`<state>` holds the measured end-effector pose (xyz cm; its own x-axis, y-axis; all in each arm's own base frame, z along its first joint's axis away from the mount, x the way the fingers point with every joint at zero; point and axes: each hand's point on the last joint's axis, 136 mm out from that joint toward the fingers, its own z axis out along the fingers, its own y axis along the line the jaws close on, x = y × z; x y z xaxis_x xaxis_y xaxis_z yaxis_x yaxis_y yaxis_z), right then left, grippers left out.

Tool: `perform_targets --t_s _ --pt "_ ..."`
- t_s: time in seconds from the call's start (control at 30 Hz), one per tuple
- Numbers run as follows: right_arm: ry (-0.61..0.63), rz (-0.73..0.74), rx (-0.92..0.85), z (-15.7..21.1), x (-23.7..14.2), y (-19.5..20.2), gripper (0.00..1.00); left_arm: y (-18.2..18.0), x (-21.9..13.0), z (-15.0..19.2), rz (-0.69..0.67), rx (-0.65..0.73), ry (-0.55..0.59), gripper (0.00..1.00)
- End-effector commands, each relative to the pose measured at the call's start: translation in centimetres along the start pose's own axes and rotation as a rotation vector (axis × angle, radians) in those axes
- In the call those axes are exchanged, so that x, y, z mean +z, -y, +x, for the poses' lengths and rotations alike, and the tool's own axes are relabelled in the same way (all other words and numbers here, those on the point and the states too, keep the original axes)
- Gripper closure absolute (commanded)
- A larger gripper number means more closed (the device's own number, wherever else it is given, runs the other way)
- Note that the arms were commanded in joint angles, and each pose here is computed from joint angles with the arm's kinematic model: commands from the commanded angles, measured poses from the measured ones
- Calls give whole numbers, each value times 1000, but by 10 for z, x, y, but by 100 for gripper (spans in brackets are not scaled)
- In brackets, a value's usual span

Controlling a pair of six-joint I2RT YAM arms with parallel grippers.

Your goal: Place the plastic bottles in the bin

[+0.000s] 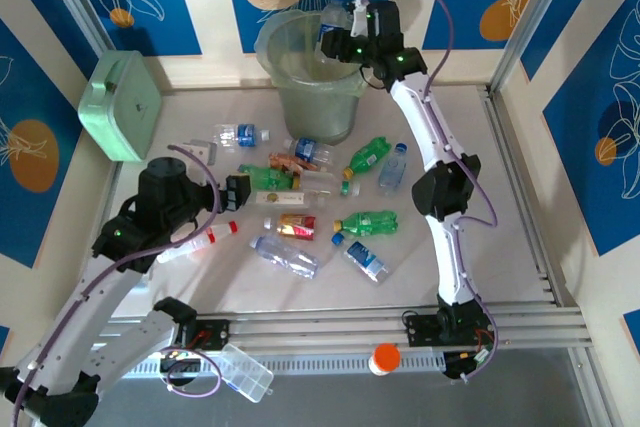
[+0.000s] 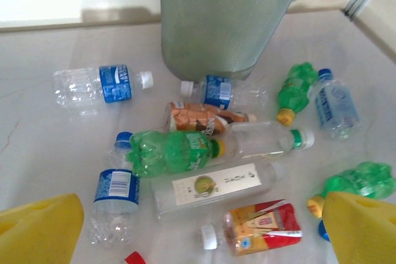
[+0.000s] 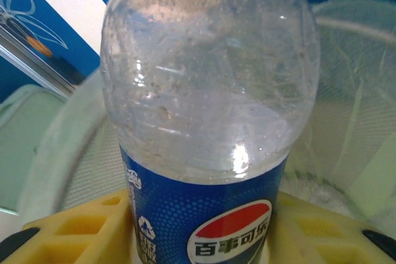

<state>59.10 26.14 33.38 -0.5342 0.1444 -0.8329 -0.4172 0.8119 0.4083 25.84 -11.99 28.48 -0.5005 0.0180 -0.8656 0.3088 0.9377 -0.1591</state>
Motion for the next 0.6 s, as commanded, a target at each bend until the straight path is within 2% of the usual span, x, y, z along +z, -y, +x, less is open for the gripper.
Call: perform_targets --t_s 0.0,0.13,0.3,0.43,0.57 --pt "-55 -40 -32 15 6 -9 50 -6 5 -4 -35 28 53 1" --pt "-89 -13 -60 30 18 -2 46 -9 7 0 -45 25 52 1" --pt "-114 -19 -78 41 25 -3 31 -18 10 4 -93 32 49 1" --pt "-99 -23 -82 36 23 -5 24 -18 10 4 -98 32 53 1" --pt "-66 -31 -94 22 13 -12 24 -22 10 4 -120 40 54 0"
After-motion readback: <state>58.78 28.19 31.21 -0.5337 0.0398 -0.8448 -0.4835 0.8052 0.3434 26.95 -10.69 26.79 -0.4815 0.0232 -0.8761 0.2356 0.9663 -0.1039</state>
